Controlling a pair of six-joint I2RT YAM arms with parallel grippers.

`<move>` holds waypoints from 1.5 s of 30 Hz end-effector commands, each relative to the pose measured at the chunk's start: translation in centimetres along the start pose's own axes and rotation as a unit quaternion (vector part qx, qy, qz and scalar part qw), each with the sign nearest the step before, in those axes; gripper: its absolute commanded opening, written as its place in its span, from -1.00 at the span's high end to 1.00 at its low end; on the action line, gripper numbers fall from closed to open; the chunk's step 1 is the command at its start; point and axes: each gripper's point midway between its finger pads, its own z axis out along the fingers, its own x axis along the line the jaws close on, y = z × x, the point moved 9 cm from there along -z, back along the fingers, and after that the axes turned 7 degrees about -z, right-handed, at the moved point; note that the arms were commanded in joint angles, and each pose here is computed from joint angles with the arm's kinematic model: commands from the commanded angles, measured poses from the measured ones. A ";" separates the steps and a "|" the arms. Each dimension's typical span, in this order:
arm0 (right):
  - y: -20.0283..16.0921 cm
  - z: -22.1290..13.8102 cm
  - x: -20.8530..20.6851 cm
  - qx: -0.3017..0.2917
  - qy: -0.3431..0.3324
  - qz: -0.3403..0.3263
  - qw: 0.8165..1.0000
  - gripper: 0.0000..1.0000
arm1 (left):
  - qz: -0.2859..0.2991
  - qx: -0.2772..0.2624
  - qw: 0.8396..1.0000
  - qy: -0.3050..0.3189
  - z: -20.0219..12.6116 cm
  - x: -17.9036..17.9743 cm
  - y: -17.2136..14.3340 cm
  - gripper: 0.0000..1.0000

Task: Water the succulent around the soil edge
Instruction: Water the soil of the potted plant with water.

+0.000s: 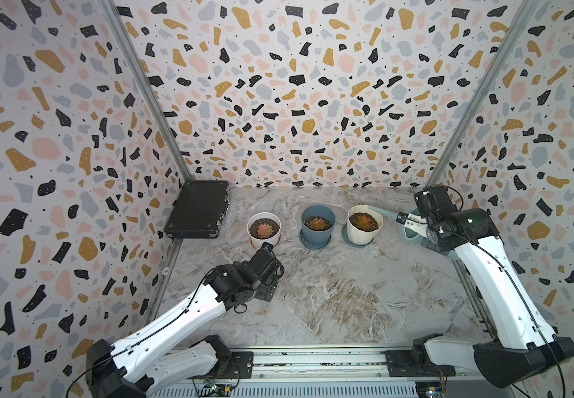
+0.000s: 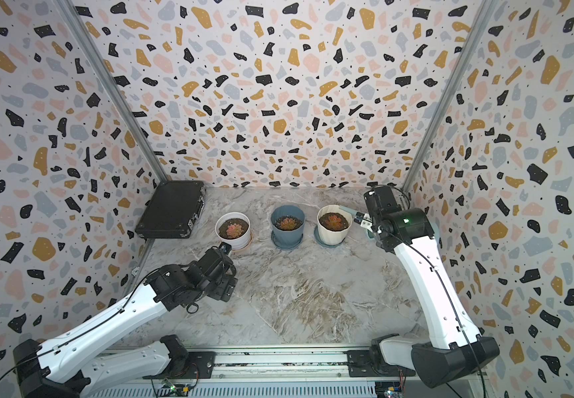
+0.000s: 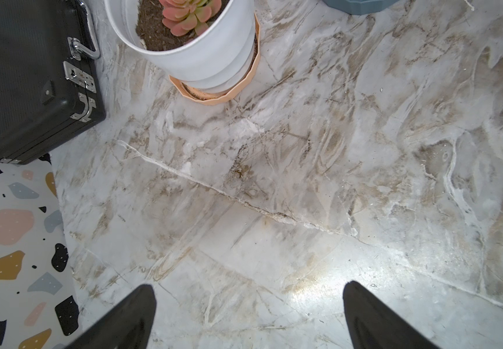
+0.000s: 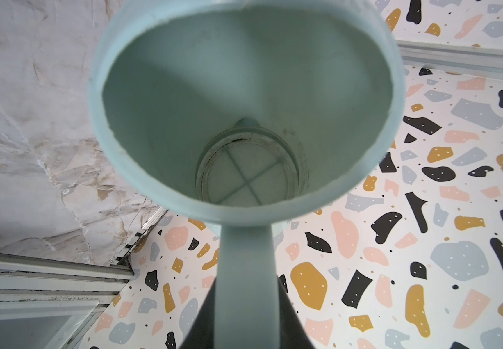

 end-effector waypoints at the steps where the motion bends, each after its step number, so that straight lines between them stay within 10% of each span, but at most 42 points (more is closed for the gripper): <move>1: -0.4 -1.3 -1.3 -0.008 -0.039 0.025 0.999 1.00 | -0.006 -0.022 1.000 0.002 -0.5 0.1 0.7 -0.99; 45: 1.9 -1.5 -1.5 -0.029 -0.033 -0.004 0.999 1.00 | -0.006 -0.027 1.000 0.002 -0.5 0.2 0.7 -0.99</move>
